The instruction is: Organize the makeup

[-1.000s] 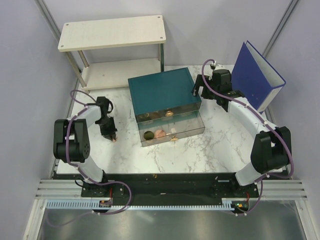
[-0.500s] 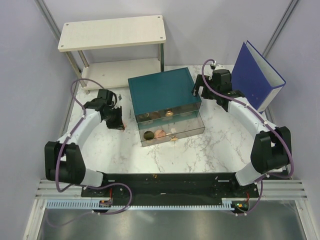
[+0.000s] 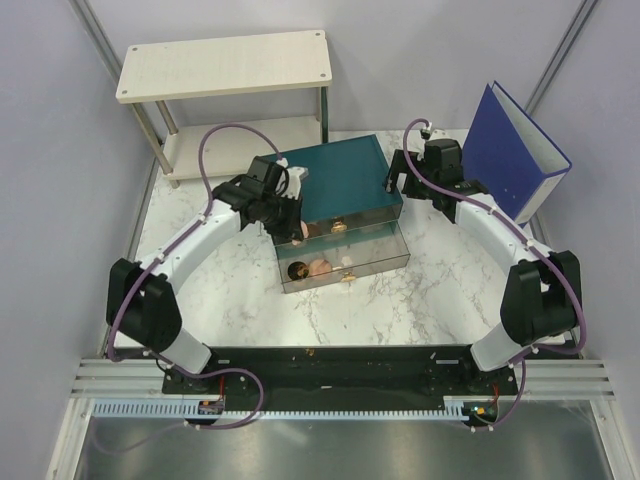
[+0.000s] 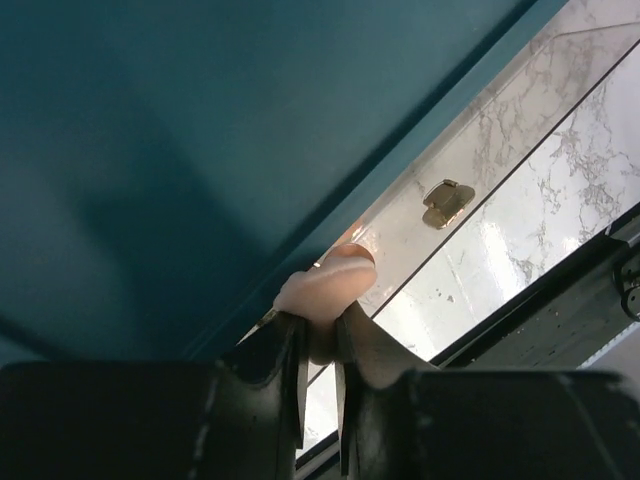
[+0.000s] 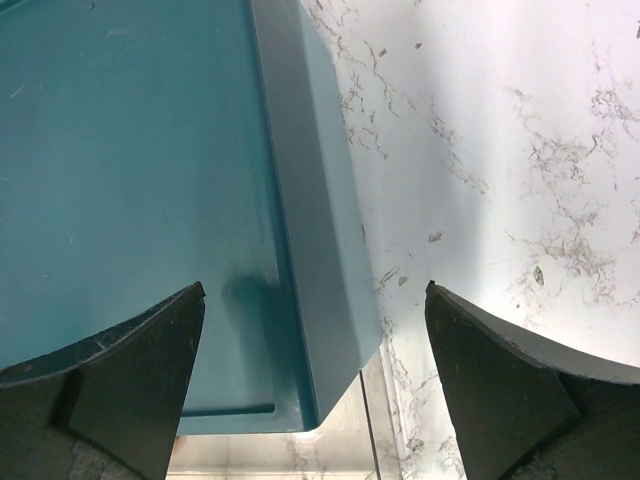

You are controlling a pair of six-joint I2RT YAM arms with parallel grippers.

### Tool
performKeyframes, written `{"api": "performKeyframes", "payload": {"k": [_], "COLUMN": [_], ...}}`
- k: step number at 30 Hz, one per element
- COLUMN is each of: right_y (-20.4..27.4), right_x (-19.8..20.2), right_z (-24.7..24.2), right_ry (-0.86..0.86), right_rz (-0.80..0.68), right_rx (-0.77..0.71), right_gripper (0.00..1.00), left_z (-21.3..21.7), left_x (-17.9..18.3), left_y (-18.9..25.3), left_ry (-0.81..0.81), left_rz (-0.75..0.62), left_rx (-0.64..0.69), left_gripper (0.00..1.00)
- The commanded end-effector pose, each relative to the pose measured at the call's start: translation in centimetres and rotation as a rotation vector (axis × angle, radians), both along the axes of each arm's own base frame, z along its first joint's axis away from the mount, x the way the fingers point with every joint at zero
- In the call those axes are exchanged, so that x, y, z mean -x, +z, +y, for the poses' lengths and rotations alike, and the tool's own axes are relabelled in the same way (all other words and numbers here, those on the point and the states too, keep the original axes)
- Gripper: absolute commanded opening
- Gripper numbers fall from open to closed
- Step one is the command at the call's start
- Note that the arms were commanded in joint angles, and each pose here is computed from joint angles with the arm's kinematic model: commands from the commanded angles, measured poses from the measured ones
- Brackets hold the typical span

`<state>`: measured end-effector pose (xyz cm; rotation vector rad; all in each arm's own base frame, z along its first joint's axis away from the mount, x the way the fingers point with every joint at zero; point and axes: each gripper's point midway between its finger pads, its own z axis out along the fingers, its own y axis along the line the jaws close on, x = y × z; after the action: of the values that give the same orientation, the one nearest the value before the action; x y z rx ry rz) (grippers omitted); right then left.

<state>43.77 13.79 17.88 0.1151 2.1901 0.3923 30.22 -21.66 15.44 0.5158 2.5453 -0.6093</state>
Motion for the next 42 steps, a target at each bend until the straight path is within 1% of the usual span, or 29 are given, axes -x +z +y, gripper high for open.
{"api": "performKeyframes", "payload": {"k": [1, 2, 5, 6, 8, 9, 12, 18, 22, 24, 25, 26, 27, 28, 32, 34, 36, 37, 39, 40, 41, 42], "right_y": [1.4, 1.4, 1.4, 1.4, 1.4, 1.4, 1.4, 1.3, 1.4, 1.5, 1.4, 1.4, 1.4, 1.6, 1.8, 3.0, 3.4, 4.2, 4.0, 4.8, 3.9, 4.6], "right_x": [-0.2, -0.2, -0.3, -0.3, -0.3, -0.3, -0.4, -0.7, -0.9, -0.9, -0.8, -0.8, -0.7, -0.5, 0.6, 1.4, 2.4, 3.0, 4.8, 5.8, 7.1, 8.3], "right_z": [-0.8, -0.9, -1.1, -1.1, -1.3, -1.3, -1.3, -1.1, -1.1, -1.1, -0.9, -0.8, -0.9, -0.8, -1.3, -1.7, -1.9, -2.0, -1.7, -1.5, -1.6, -1.4], "right_ry": [-0.027, -0.027, -0.032, -0.033, -0.037, -0.036, -0.032, -0.028, -0.027, -0.025, -0.019, -0.012, -0.009, -0.003, 0.016, 0.032, 0.053, 0.072, 0.119, 0.145, 0.158, 0.171], "right_rz": [-0.039, -0.038, -0.039, -0.038, -0.039, -0.041, -0.037, -0.036, -0.038, -0.039, -0.035, -0.037, -0.035, -0.039, -0.043, -0.074, -0.068, -0.085, -0.051, -0.066, -0.026, -0.041], "right_rx": [-0.005, -0.003, -0.003, -0.003, -0.003, -0.003, -0.006, -0.011, -0.007, -0.01, -0.013, -0.014, -0.013, -0.012, 0.022, 0.047, 0.064, 0.075, 0.078, 0.088, 0.099, 0.102], "right_gripper": [0.98, 0.98, 0.98, 0.98, 0.98, 0.98, 0.98, 0.98, 0.98, 0.98, 0.98, 0.98, 0.98, 0.98, 0.98, 0.98, 0.98, 0.98, 0.98, 0.98, 0.98, 0.98], "left_z": [-2.5, -2.6, -3.1, -3.2, -3.2, -3.2, -2.7, -1.7, -0.8, -0.6, -0.5, -0.2, 0.0, 0.4, 3.0, 4.1, 5.7, 6.0, 7.1, 7.3, 7.8, 8.1], "left_x": [-0.8, -0.7, -0.1, 0.2, 0.6, 0.7, 0.6, -0.3, -1.4, -1.5, -1.8, -1.8, -1.8, -2.0, -2.9, -3.2, -4.0, -4.3, -5.3, -5.5, -6.2, -6.7], "left_y": [0.8, 0.6, -0.5, -0.8, -1.2, -1.4, -1.3, 0.0, 3.0, 5.2, 6.4, 7.1, 8.2, 9.0, 9.9, 9.5, 9.1, 8.9, 8.2, 7.9, 6.9, 7.1], "left_ry": [-0.114, -0.124, -0.156, -0.167, -0.174, -0.176, -0.161, -0.109, -0.061, -0.046, -0.042, -0.036, -0.027, -0.009, 0.063, 0.09, 0.135, 0.146, 0.181, 0.188, 0.204, 0.222], "left_rz": [-0.051, -0.047, -0.018, -0.01, -0.003, -0.002, -0.015, -0.081, -0.184, -0.24, -0.272, -0.287, -0.315, -0.332, -0.334, -0.314, -0.295, -0.282, -0.255, -0.241, -0.213, -0.212], "left_rx": [0.019, 0.012, -0.005, -0.011, -0.024, -0.033, -0.053, -0.093, -0.108, -0.089, -0.081, -0.077, -0.066, -0.068, -0.084, -0.08, -0.085, -0.078, -0.091, -0.092, -0.104, -0.107], "left_gripper": [0.22, 0.24, 0.35, 0.42, 0.53, 0.66, 0.77, 0.79, 0.8, 0.87, 0.89, 0.95, 0.98, 0.99, 0.99, 0.99, 0.99, 0.99, 0.99, 0.99, 0.99, 0.99]}}
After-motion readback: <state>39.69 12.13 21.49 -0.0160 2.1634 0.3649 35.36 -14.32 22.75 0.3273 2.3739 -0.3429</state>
